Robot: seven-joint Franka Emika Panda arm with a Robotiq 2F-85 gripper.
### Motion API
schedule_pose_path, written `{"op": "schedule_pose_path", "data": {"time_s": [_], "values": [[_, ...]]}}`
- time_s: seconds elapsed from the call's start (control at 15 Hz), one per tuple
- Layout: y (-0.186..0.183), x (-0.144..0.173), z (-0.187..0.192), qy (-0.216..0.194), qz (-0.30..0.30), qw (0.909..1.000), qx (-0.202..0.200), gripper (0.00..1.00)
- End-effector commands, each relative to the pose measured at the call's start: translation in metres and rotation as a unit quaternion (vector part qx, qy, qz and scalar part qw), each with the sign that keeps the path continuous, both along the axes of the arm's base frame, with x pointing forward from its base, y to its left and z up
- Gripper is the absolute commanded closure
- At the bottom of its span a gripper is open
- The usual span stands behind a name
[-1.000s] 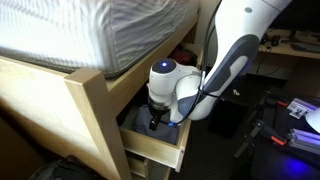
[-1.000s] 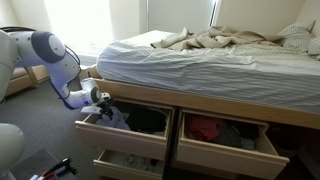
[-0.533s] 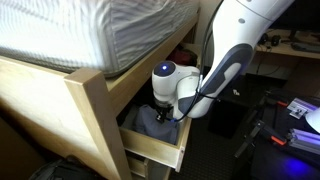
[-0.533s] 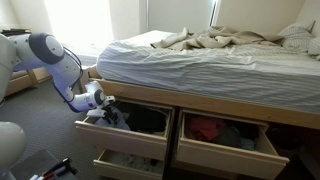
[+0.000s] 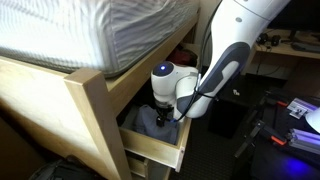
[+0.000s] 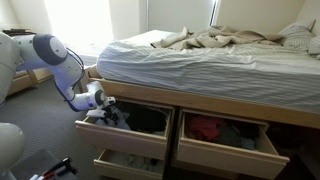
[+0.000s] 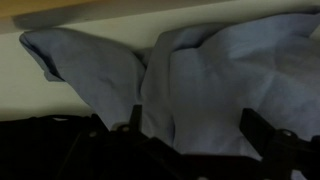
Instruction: Pick up the grey cloth from the first drawer and put it in the second drawer.
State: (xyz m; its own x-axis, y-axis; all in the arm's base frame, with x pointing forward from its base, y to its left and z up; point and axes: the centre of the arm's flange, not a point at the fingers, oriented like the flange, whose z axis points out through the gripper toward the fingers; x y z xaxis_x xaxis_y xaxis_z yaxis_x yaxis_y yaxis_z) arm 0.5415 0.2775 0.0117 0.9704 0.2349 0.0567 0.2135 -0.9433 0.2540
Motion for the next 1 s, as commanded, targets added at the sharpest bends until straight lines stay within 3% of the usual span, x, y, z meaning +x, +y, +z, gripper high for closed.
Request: {"op": "schedule_pose_path", "data": {"time_s": [0.0,0.2,0.47,0.87,0.93], "values": [[0.009,0.014,0.0,0.028,0.033,0.999,0.01,0.0],[0.018,0.021,-0.004,0.092,0.081,0.9919,0.034,0.0],[0.016,0.029,-0.004,0.151,0.101,0.983,0.025,0.0],[0.013,0.02,0.006,0.136,0.087,0.9865,0.025,0.0],[0.013,0.021,0.004,0.116,0.079,0.989,0.048,0.0]]}}
